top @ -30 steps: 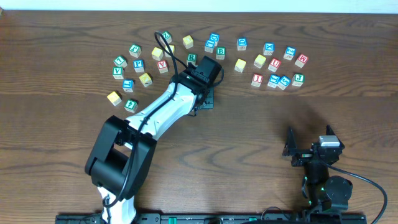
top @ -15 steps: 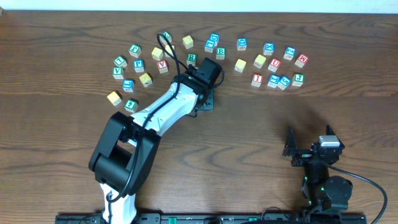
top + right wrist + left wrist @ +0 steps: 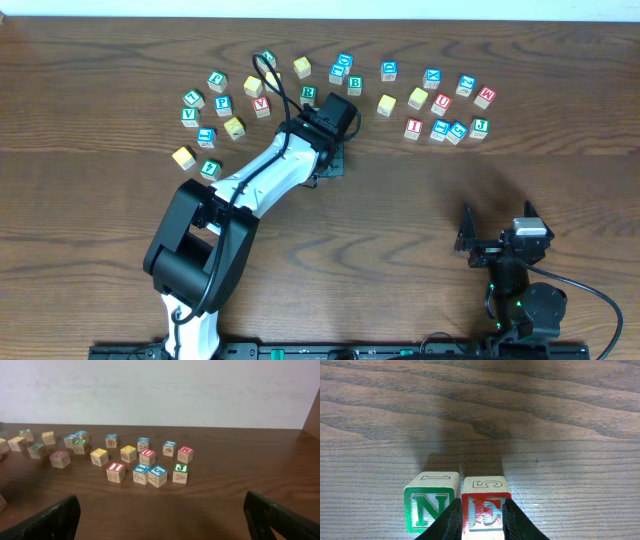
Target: Spell out NEURIPS
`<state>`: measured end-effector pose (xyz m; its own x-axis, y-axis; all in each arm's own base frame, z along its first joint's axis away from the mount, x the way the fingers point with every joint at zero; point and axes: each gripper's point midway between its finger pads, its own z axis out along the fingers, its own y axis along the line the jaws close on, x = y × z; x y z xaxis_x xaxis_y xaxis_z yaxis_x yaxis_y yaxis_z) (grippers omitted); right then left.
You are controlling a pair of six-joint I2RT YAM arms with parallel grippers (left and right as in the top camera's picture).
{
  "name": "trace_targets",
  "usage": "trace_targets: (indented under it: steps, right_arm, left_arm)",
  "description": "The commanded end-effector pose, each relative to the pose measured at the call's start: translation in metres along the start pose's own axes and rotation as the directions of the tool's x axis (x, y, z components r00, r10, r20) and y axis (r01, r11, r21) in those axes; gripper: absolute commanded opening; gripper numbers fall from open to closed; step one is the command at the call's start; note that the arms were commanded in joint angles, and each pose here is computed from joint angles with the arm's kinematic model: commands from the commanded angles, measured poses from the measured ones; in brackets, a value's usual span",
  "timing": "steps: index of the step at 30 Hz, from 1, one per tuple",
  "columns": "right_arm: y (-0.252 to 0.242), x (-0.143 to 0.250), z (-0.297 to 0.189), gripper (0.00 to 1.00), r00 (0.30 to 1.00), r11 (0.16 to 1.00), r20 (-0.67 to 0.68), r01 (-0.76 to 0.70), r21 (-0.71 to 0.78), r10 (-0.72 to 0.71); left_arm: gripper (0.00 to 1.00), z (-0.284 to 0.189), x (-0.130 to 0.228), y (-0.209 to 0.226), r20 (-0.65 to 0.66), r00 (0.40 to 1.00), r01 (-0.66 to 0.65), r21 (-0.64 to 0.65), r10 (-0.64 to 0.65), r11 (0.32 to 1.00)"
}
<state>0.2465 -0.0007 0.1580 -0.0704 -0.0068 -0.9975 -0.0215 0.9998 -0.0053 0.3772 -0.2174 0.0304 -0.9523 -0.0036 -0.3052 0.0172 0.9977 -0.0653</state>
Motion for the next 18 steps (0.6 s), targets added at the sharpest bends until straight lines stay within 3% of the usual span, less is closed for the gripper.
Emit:
trace_targets:
  steps: [1,11,18]
  right_arm:
    - [0.0,0.0,0.0,0.99,1.0,1.0,0.001,-0.01,0.0,0.01]
    - [0.0,0.0,0.0,0.99,1.0,1.0,0.001,-0.01,0.0,0.01]
    - [0.0,0.0,0.0,0.99,1.0,1.0,0.001,-0.01,0.0,0.01]
  left_arm:
    - [0.27,-0.019,-0.017,-0.005,0.053,0.998,-0.037,0.021,0.036,0.999]
    - [0.28,-0.091,-0.042,0.014,0.173,0.985,-0.021,0.057,0.01,0.998]
    - [0.28,-0.142,-0.061,0.078,0.244,0.962,0.12,0.044,-0.127,0.992]
